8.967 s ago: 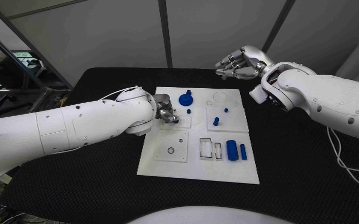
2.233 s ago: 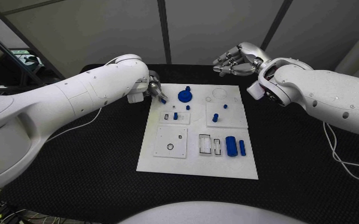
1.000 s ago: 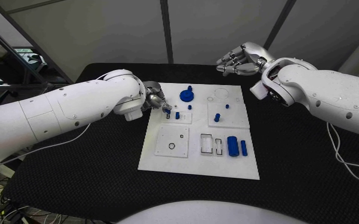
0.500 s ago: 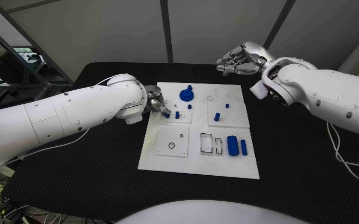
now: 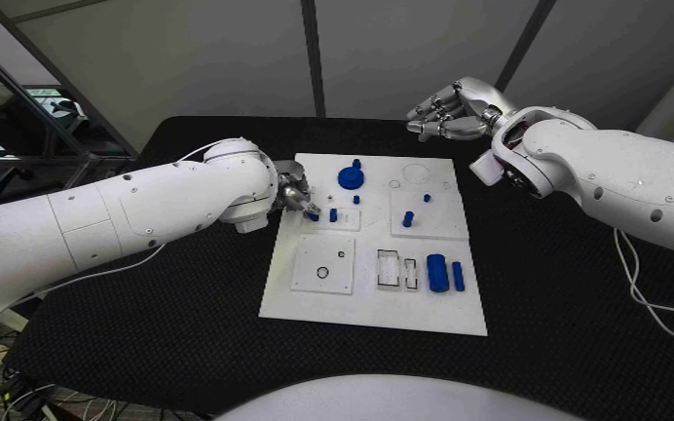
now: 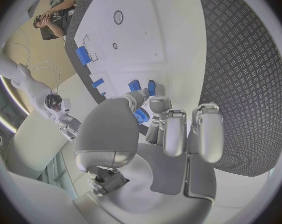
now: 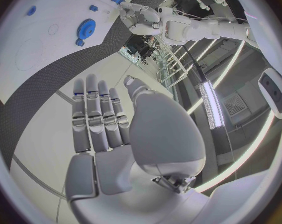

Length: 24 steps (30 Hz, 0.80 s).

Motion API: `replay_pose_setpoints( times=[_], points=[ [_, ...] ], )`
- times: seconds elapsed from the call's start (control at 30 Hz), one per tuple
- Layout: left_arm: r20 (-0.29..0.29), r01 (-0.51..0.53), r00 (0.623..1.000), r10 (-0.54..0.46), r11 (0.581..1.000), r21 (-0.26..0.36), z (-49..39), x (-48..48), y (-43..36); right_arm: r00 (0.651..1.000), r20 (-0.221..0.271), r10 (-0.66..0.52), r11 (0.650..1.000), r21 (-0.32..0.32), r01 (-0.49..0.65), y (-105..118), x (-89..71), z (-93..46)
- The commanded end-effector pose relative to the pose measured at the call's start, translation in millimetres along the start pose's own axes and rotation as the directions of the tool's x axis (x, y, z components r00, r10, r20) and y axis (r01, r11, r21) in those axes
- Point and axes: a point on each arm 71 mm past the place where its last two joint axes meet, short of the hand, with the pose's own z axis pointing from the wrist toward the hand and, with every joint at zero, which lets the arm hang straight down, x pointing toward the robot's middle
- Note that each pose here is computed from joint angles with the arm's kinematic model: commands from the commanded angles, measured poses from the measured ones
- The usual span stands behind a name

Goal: Assemble the parts on the task board

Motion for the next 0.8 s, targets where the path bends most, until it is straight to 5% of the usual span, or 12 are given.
replay_pose_setpoints(
  times=[0.03,0.8],
  points=[
    [-0.017,-0.03,0.999,0.029,0.999,-0.013,0.0,2.4,0.6,1.0,-0.007,0.001,1.0,-0.007,-0.001,1.5,0.1,0.5],
    [-0.036,-0.028,0.999,0.027,0.999,-0.026,5.5,4.0,-2.3,1.0,-0.005,0.001,1.0,-0.006,-0.001,1.1,-0.4,-0.2]
  ],
)
